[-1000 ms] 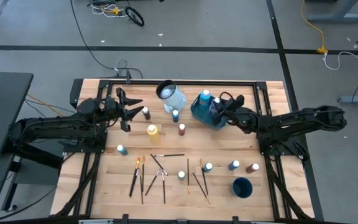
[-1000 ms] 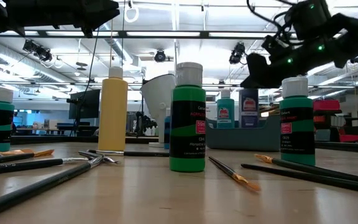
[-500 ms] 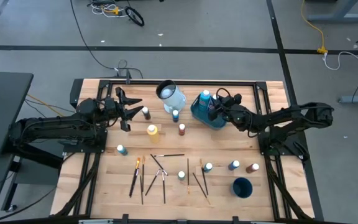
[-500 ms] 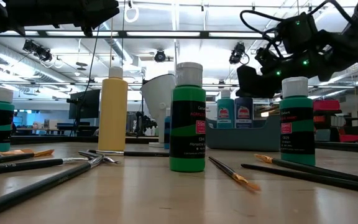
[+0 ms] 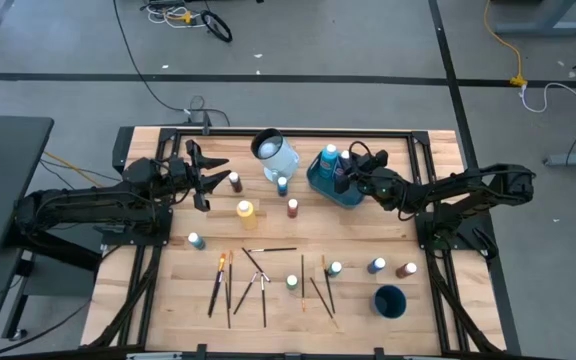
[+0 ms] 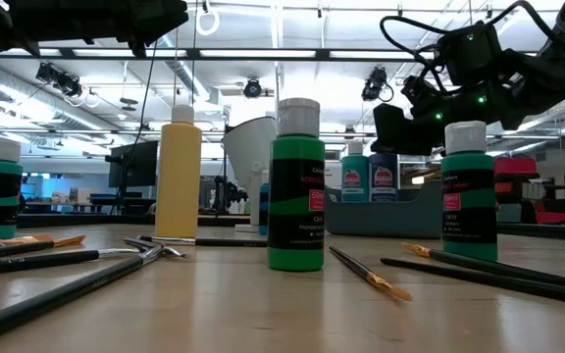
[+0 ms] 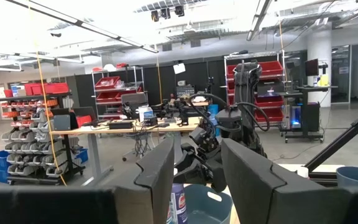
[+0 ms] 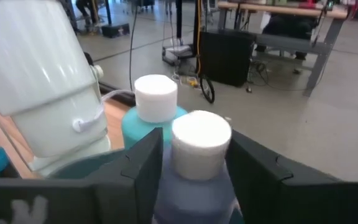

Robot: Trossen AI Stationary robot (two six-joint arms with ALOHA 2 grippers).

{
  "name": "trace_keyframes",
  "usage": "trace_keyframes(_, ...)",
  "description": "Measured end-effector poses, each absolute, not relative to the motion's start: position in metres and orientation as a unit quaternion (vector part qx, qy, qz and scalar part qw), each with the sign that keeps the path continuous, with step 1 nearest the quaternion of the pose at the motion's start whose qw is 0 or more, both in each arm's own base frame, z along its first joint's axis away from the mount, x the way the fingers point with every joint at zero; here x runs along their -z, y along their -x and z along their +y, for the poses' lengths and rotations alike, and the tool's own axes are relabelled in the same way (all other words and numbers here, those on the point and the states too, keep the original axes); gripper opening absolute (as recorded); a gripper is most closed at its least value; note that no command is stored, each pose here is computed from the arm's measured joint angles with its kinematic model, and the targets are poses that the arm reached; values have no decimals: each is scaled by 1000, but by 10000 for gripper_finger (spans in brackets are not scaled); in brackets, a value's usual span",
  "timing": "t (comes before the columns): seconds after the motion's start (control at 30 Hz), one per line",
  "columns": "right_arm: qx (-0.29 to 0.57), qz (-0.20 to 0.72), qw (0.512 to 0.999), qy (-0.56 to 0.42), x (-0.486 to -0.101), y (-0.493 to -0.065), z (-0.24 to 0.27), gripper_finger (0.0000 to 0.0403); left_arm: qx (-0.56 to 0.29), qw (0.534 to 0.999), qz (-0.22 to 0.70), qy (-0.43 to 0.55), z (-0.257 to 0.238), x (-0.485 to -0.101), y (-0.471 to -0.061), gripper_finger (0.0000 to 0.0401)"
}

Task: Pick & Place Paint Supplies
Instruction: Put the large purple paint bottle into the blue bin, then put the yellow paint bottle into the blue bin

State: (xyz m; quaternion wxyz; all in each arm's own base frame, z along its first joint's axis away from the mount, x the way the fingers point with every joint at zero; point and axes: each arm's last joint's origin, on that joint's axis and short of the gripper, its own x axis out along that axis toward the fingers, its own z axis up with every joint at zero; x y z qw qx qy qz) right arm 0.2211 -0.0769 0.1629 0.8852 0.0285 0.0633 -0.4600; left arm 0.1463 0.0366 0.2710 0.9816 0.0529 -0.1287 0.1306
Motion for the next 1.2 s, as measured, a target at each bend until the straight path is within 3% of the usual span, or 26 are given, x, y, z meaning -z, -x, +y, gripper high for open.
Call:
trace_keyframes(0.33,438,-92,894,31,-206,-218,-74,190,-132,981,-117,-83,37,-269,-147,142)
trace_keyframes(0.57,219,-193,954,65,-225,-222,-56,185,-102,985,-83,-108,35,-263,-148,142)
trace_keyframes(0.73,143,-168,973,64,-231,-238,-41,185,-51,995,-50,-66,33,-256,-150,142)
trace_keyframes(1.03,91,-26,993,64,-253,-279,-22,184,-25,998,6,53,31,-244,-151,142)
trace_keyframes(1.2,77,2,995,65,-256,-284,-15,184,-2,997,53,58,24,-229,-159,142)
